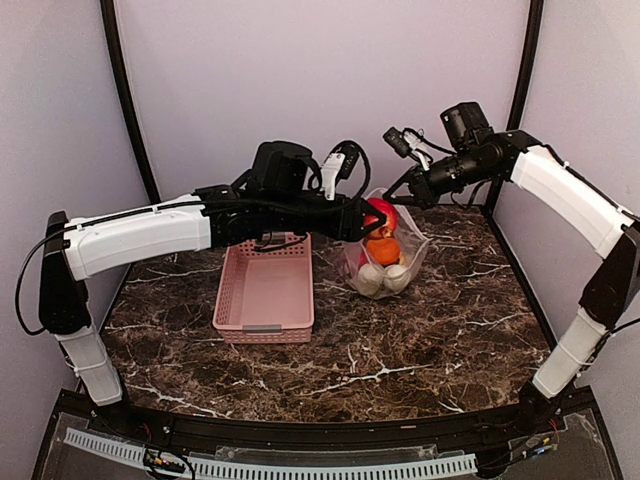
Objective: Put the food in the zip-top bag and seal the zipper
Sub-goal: Place the fake fruit in the zipper food storage bag.
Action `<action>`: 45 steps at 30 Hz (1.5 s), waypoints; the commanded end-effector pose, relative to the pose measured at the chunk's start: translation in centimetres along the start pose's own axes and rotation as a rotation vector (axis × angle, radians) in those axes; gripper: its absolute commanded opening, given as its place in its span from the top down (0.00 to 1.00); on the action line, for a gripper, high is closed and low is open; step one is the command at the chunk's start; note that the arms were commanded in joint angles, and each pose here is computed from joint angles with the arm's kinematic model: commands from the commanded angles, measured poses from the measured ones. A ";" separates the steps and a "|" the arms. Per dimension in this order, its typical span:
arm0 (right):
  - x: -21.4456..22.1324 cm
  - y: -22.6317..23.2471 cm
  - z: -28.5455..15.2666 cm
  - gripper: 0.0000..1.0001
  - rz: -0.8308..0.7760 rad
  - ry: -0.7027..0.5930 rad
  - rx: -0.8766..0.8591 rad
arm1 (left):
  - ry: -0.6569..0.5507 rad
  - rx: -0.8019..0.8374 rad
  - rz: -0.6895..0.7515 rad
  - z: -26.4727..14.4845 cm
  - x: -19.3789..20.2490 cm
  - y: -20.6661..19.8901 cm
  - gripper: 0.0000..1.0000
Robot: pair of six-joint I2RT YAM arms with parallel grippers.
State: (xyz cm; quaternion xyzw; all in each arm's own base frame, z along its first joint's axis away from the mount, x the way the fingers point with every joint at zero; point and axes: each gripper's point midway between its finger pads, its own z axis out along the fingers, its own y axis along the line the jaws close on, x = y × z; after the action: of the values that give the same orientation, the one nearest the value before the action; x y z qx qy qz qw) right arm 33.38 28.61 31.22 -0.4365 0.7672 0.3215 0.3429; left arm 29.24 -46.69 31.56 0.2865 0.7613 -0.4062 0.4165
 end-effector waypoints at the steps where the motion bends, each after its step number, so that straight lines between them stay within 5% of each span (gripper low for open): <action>1: -1.5 0.7 -0.3 1.00 -0.008 -0.036 -0.025 | -0.030 -0.067 -0.040 0.7 -1.1 0.9 0.48; 16: -2.3 2.1 -0.4 1.00 0.007 -0.052 -0.078 | 0.005 -0.248 -0.068 3.1 0.4 4.8 0.44; 28: -2.2 1.3 -0.4 1.00 0.018 -0.046 -0.030 | -0.014 -0.283 -0.094 3.2 -0.3 5.2 0.17; 39: -1.3 0.7 0.1 1.00 0.014 -0.023 -0.006 | -0.136 -0.067 0.010 -2.4 -4.7 -0.3 0.19; 45: -0.5 0.8 0.0 1.00 -0.003 -0.015 0.005 | -0.143 -0.154 0.054 -5.6 -4.2 0.9 0.21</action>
State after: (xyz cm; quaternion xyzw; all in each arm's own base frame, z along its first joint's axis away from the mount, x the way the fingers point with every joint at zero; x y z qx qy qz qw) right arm 33.29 29.04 31.40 -0.4230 0.7753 0.3285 0.3348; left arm 30.71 -44.19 34.31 0.2394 0.7674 -0.3681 0.4673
